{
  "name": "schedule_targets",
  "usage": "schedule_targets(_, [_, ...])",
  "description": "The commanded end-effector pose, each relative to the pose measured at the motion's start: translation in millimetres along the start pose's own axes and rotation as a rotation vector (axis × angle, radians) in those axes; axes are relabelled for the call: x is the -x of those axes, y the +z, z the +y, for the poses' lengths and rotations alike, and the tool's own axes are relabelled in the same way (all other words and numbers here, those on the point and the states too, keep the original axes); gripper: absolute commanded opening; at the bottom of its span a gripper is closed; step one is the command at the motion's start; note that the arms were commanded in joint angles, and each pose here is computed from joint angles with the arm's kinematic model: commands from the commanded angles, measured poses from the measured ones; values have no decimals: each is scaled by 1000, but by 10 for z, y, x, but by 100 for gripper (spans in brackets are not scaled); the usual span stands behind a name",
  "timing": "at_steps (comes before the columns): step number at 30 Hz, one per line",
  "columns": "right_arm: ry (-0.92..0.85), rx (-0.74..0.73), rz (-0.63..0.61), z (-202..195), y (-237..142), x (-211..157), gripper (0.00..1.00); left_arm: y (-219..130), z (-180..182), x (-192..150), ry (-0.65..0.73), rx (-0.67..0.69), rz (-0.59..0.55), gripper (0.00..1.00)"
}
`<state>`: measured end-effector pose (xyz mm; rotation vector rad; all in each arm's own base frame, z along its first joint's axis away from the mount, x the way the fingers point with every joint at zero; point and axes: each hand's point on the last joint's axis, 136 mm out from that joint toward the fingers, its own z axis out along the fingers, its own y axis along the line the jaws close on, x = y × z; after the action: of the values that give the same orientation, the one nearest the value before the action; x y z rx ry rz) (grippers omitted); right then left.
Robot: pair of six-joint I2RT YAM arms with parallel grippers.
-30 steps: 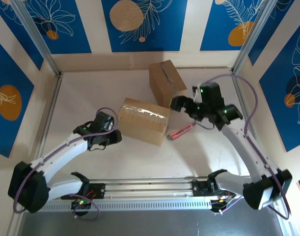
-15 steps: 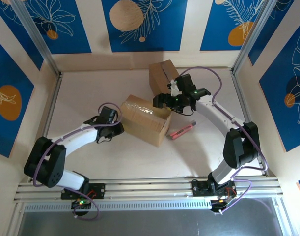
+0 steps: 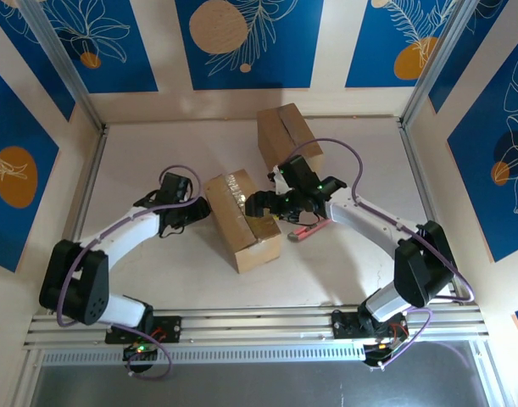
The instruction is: Unpack the express box
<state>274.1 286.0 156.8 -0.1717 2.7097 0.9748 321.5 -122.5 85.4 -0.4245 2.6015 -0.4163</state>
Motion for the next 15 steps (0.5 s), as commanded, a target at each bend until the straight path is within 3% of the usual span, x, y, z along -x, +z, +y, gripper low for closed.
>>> schedule_targets(1, [41, -45, -32, -78, -85, 4, 96, -393, 176, 34, 49, 99, -9, 78])
schedule_targets(4, [39, -60, -40, -92, -90, 18, 96, -717, 144, 1, 68, 72, -17, 87])
schedule_targets(10, [25, -68, -35, -96, -66, 48, 97, -1373, -488, 32, 150, -186, -13, 92])
schedule_targets(15, [0, -110, -57, -128, -192, 55, 96, -1441, -918, 40, 275, -167, 42, 95])
